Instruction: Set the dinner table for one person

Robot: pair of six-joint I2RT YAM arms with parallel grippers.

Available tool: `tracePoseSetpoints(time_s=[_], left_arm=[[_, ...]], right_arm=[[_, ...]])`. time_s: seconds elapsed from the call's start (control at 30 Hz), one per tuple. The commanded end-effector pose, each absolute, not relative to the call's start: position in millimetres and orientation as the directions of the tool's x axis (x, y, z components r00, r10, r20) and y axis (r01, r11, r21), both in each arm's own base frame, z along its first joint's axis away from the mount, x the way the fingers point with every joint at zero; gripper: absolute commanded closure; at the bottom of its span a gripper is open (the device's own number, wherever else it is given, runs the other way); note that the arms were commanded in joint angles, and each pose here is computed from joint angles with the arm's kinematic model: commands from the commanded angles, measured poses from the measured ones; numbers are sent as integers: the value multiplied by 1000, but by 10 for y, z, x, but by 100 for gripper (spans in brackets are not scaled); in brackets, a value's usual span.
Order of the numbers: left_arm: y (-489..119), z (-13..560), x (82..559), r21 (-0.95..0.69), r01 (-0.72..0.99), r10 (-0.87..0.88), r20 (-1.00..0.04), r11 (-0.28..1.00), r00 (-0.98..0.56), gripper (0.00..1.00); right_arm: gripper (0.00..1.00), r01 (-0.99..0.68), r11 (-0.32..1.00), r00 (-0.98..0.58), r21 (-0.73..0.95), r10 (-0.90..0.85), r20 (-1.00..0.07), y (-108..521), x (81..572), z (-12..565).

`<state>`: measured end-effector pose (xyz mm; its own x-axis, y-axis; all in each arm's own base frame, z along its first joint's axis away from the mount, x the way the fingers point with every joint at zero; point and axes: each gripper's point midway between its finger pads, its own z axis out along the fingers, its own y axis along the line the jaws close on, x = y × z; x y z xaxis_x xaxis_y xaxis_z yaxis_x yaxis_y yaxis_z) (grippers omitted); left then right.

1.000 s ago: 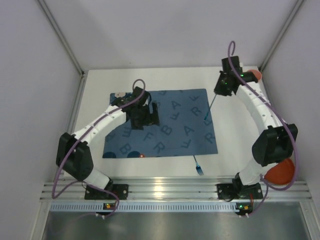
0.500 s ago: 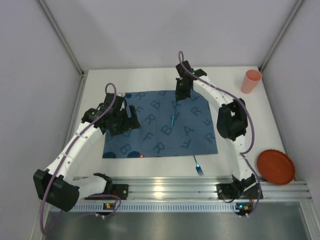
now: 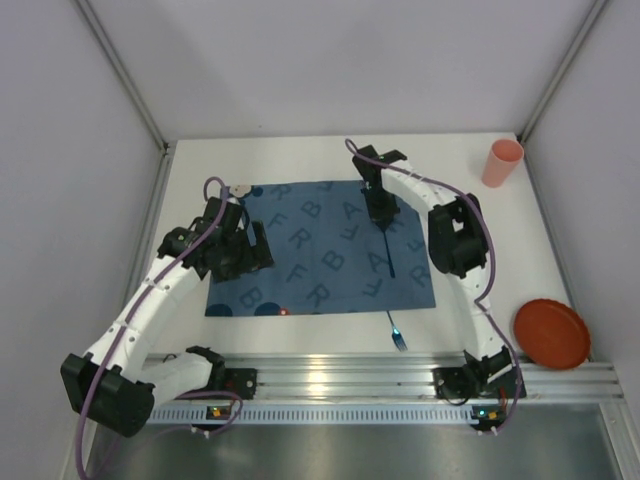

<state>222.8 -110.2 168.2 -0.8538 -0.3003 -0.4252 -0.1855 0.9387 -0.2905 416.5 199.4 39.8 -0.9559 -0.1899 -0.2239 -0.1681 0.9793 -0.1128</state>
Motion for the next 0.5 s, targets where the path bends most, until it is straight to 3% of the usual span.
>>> tracePoseSetpoints(time_s=[0.0, 0.07, 0.13, 0.17, 0.27, 0.47], left_arm=[[-1060, 1698, 2204, -290, -207, -321, -430, 934, -844, 6], [-1068, 1705, 2207, -291, -203, -318, -431, 935, -845, 6], [-1076, 1705, 2200, -296, -204, -320, -425, 933, -847, 6], [-1085, 1702, 2197, -298, -201, -318, -423, 933, -849, 6], [-1111, 1709, 2203, -308, -187, -310, -420, 933, -853, 7], [-1159, 1677, 2165, -322, -154, -284, -408, 934, -868, 7]], right_arm=[[100, -193, 960, -951, -203, -233, -201, 1735, 4004, 563], [100, -190, 961, -956, -203, -228, -183, 1716, 3931, 451], [73, -181, 961, -960, -207, -219, -174, 1697, 3911, 417], [40, -165, 963, -963, -212, -204, -178, 1689, 3912, 414], [20, -131, 965, -959, -227, -181, -216, 1654, 3941, 539], [13, -60, 979, -938, -194, -122, -324, 1521, 3679, 1157]])
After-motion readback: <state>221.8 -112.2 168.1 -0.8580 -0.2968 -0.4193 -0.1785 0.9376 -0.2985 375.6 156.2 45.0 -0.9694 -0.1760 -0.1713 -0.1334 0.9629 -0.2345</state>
